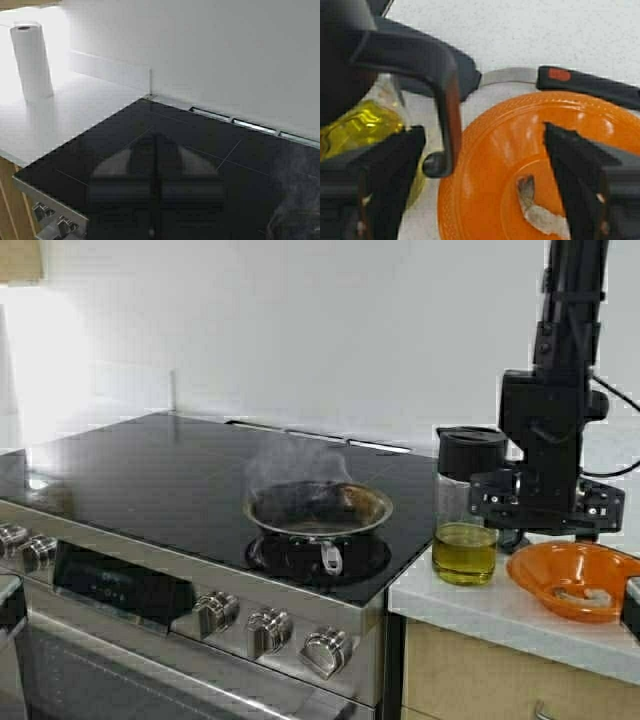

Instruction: Add oil to the pan and cook the shrimp and serve it

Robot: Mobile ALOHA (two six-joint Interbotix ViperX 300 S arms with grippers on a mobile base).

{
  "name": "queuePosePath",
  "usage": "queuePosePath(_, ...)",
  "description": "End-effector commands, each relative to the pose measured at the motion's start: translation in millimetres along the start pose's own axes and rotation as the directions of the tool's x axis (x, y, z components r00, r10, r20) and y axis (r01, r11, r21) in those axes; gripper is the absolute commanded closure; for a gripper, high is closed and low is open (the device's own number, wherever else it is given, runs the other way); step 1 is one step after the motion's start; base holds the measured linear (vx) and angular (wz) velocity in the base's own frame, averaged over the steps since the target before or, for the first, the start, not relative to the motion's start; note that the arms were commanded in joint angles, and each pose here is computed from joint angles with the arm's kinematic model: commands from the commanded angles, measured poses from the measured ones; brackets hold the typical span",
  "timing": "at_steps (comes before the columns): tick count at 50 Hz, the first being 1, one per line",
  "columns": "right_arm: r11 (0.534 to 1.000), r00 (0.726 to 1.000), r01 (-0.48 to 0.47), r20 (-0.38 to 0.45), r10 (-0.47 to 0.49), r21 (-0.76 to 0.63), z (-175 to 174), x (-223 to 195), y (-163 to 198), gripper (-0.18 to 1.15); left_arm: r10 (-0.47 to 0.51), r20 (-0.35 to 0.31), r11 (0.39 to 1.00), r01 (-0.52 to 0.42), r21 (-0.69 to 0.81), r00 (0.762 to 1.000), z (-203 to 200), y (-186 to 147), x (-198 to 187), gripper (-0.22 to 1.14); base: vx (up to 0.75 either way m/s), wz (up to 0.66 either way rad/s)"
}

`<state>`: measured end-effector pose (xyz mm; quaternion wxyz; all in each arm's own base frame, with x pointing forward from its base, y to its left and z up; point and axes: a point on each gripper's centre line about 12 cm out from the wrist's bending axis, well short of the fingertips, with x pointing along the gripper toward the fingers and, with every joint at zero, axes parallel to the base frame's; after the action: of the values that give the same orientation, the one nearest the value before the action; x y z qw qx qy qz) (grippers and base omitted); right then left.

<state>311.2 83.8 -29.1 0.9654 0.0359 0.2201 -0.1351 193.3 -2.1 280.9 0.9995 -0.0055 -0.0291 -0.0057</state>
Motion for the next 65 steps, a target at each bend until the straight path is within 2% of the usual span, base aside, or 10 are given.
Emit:
queuePosePath(1, 1.0, 1.0, 0.009, 0.017, -0.009, 0.014, 7, 2, 0, -0.04, 0.001, 0.003, 1.0, -0.001, -0.001, 1.0, 2, 0, 2, 0.89, 0.0, 0.0)
queuePosePath(10, 0.999, 0.999, 0.046, 0.025, -0.046, 0.026, 4, 4, -4, -0.04, 0.002, 0.002, 1.0, -0.002, -0.005, 1.0, 1, 0, 2, 0.89, 0.0, 0.0)
queuePosePath(15, 0.995, 0.994, 0.082, 0.073, -0.085, 0.048, 4, 8, -7, -0.04, 0.001, 0.002, 1.0, -0.001, -0.005, 1.0, 1, 0, 2, 0.89, 0.0, 0.0)
queuePosePath(27, 0.994, 0.984, 0.08, 0.155, -0.09, 0.072, 2, 10, -8, -0.04, 0.002, 0.002, 1.0, -0.001, -0.006, 1.0, 1, 0, 2, 0.89, 0.0, 0.0)
queuePosePath(48, 0.994, 0.98, 0.077, 0.176, -0.09, 0.079, 5, 9, -6, -0.01, 0.002, 0.002, 1.0, -0.001, -0.006, 1.0, 1, 0, 2, 0.89, 0.0, 0.0)
queuePosePath(51, 0.995, 0.981, 0.064, 0.178, -0.077, 0.077, 5, 8, -1, 0.05, 0.002, 0.0, 1.0, -0.002, -0.008, 1.0, 1, 0, 2, 0.89, 0.0, 0.0)
queuePosePath(54, 0.996, 0.981, 0.05, 0.186, -0.064, 0.076, 6, 8, 5, 0.17, 0.002, 0.0, 1.0, -0.002, -0.008, 1.0, 1, 0, 2, 0.89, 0.0, 0.0)
queuePosePath(62, 0.995, 0.979, 0.04, 0.198, -0.057, 0.086, 4, 15, 15, 0.65, 0.0, 0.0, 1.0, 0.0, -0.006, 1.0, 1, 0, 2, 0.89, 0.0, 0.0)
queuePosePath(65, 0.994, 0.977, 0.052, 0.201, -0.07, 0.096, 4, 17, 15, 0.79, 0.002, -0.002, 1.0, -0.002, -0.006, 1.0, 0, 0, 2, 0.89, 0.0, 0.0)
